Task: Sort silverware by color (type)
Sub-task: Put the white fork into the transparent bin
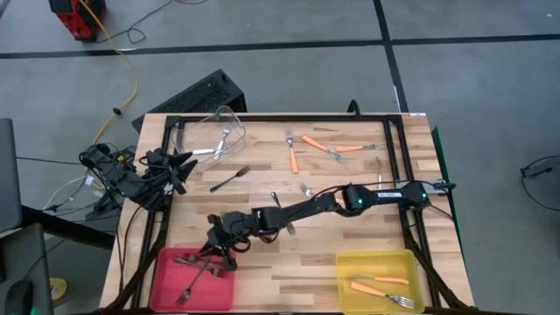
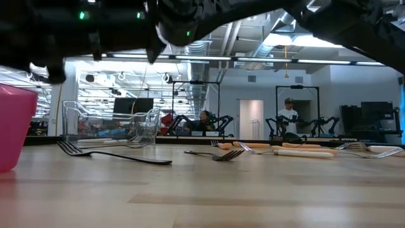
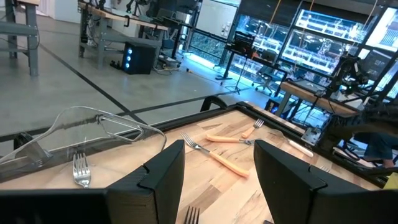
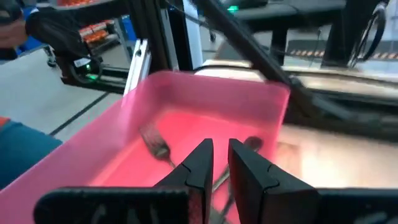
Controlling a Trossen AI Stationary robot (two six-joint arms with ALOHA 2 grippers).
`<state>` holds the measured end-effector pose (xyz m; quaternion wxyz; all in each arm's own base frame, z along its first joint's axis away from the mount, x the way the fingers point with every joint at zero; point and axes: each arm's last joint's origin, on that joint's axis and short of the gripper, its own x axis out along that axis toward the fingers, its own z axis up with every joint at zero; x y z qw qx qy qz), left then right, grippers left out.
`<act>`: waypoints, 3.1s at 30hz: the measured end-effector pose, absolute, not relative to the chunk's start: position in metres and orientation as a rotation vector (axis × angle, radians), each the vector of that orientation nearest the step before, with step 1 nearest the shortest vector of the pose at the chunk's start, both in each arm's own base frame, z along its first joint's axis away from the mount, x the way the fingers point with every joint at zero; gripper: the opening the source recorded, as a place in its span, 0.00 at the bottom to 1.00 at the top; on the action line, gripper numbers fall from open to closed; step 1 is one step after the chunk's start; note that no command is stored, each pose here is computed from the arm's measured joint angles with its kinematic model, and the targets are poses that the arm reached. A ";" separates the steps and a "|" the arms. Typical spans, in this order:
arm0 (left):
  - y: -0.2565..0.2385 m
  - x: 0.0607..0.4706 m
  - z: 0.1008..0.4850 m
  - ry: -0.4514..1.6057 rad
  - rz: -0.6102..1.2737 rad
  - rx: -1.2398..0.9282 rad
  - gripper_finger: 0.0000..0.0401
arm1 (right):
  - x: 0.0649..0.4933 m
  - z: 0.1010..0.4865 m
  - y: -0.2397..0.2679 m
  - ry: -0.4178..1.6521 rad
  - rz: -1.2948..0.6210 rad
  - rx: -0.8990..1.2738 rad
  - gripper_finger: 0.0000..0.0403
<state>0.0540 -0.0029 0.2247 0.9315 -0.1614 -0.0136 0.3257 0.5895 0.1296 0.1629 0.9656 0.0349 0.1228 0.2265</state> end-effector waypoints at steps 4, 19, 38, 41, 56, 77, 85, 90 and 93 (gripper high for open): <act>-0.003 0.054 0.225 -0.028 0.667 -0.330 0.44 | 0.586 0.189 0.122 0.227 0.454 0.004 0.19; -0.003 0.054 0.225 -0.028 0.667 -0.330 0.44 | 0.542 0.298 0.065 0.396 0.325 -0.196 0.19; -0.003 0.054 0.225 -0.029 0.671 -0.328 0.44 | 0.396 0.437 -0.085 0.640 -0.087 -0.147 0.19; -0.003 0.054 0.225 -0.030 0.675 -0.327 0.44 | 0.388 0.433 -0.083 0.729 -0.081 -0.112 0.19; -0.003 0.054 0.225 -0.026 0.661 -0.330 0.44 | 0.342 0.423 -0.056 1.127 -0.055 0.028 0.19; -0.001 0.053 0.230 -0.147 0.750 -0.483 0.44 | 0.302 0.453 -0.149 0.795 0.118 0.180 0.19; -0.001 0.052 0.228 -0.067 0.767 -0.297 0.44 | 0.284 0.451 -0.148 0.883 0.132 0.203 0.19; -0.004 0.056 0.221 -0.013 0.671 -0.274 0.44 | 0.250 0.444 -0.121 0.940 0.183 0.153 0.19; -0.003 0.056 0.226 -0.075 0.728 -0.326 0.44 | 0.213 0.434 -0.116 0.954 -0.007 0.098 0.17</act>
